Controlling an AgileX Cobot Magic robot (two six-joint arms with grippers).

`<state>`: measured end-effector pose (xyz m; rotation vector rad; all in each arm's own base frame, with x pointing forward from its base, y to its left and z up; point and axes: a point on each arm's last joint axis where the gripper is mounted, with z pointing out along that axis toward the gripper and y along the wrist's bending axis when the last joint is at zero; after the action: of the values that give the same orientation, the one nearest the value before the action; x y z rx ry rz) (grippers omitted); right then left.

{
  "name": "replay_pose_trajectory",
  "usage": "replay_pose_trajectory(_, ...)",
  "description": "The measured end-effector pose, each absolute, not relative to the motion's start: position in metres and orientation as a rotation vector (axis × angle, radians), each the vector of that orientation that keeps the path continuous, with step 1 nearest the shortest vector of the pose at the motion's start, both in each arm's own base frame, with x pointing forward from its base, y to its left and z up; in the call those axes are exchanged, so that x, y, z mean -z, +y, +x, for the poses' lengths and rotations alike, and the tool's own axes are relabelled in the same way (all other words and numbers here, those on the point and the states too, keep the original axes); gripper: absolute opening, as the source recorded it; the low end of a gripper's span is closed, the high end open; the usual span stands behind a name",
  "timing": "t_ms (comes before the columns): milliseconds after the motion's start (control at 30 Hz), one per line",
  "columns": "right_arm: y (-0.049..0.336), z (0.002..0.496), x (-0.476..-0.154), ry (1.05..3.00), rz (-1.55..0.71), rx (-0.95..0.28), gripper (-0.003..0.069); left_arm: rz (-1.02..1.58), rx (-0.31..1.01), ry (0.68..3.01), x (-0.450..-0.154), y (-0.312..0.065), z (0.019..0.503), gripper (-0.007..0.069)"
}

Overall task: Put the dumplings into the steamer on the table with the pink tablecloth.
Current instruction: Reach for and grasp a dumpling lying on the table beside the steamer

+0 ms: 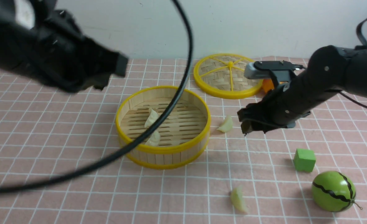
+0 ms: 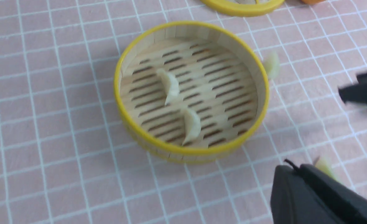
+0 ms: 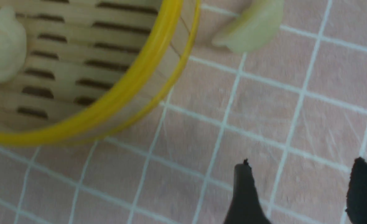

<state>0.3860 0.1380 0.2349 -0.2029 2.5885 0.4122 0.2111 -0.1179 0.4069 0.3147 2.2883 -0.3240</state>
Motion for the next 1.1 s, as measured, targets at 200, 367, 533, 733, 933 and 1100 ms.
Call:
replay_pose_trajectory(200,0.152,0.438,-0.213,2.516,-0.086,-0.437,0.0437,0.325,0.268,2.423,-0.329,-0.070,0.130,-0.0014)
replay_pose_trajectory(367,0.158,0.455,-0.181,2.546,-0.046,-0.437,0.0421,0.236,0.278,2.449,-0.290,-0.045,0.091,-0.0014)
replay_pose_trajectory(533,0.162,0.460,-0.164,2.541,-0.054,-0.427,0.0298,0.227,0.242,2.370,-0.277,-0.029,0.073,-0.0014)
replay_pose_trajectory(733,0.163,0.462,-0.170,2.500,-0.177,-0.391,0.0035,0.241,0.156,2.275,-0.274,-0.016,0.064,-0.0014)
replay_pose_trajectory(933,0.162,0.455,-0.180,2.527,-0.249,-0.376,-0.0005,0.269,0.127,2.221,-0.268,-0.016,0.068,-0.0014)
replay_pose_trajectory(1100,0.162,0.454,-0.185,2.522,-0.252,-0.379,0.0113,0.273,0.159,2.199,-0.266,-0.019,0.070,-0.0014)
